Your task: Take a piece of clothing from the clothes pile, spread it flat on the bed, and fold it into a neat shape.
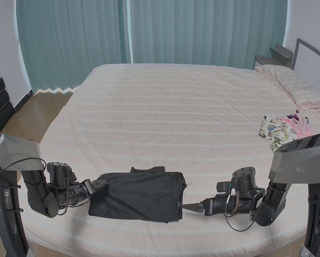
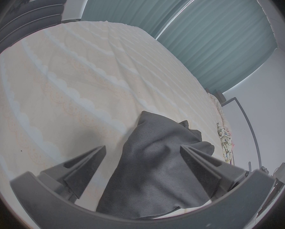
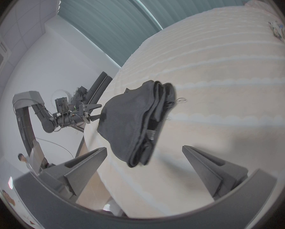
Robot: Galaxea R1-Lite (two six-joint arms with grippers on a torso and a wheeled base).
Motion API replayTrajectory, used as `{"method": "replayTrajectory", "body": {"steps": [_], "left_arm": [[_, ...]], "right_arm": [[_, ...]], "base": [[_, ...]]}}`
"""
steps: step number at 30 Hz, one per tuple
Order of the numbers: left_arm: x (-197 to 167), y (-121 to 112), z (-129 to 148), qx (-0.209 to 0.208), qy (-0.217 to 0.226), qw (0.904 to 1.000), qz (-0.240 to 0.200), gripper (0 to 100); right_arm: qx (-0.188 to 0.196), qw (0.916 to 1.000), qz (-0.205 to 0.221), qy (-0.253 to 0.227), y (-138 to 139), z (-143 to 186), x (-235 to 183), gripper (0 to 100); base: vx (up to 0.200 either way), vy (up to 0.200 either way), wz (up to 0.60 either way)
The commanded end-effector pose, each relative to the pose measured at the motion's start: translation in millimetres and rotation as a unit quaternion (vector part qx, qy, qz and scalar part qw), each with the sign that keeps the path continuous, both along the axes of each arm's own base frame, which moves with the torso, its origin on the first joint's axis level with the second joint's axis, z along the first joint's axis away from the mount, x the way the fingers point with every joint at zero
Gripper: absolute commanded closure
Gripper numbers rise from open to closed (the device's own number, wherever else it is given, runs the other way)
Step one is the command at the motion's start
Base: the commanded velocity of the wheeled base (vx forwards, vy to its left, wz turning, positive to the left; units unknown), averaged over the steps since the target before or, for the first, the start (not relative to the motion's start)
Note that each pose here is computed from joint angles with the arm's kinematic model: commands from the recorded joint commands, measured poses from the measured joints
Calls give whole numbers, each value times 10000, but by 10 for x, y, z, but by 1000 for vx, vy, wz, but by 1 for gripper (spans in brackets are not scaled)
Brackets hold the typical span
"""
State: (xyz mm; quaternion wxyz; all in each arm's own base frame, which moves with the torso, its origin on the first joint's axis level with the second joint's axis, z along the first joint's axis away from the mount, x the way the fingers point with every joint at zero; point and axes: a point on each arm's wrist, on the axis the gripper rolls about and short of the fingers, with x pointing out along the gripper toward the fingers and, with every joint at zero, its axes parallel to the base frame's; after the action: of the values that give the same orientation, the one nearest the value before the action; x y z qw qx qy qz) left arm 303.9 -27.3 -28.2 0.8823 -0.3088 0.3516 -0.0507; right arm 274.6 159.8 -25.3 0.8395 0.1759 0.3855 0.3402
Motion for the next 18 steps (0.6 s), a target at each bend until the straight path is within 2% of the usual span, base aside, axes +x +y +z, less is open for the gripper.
{"method": "replayTrajectory", "body": {"steps": [1, 4, 8, 18], "left_arm": [[-29, -8, 157, -86, -202, 9998, -31, 0], [-10, 9, 208, -181, -274, 9994, 64, 0], [32, 11, 304, -545, -340, 9975, 305, 0], [40, 24, 308, -576, -345, 9971, 348, 0]], "right_arm": [[188, 9998, -3, 37, 312, -69, -44, 0], [345, 9994, 67, -67, 474, -85, -48, 0], [192, 9997, -47, -168, 680, -256, -24, 0], [117, 9997, 76, -222, 721, -272, -75, 0]], "base": [[0, 0, 0], [0, 0, 0], [0, 0, 0], [0, 0, 0]]}}
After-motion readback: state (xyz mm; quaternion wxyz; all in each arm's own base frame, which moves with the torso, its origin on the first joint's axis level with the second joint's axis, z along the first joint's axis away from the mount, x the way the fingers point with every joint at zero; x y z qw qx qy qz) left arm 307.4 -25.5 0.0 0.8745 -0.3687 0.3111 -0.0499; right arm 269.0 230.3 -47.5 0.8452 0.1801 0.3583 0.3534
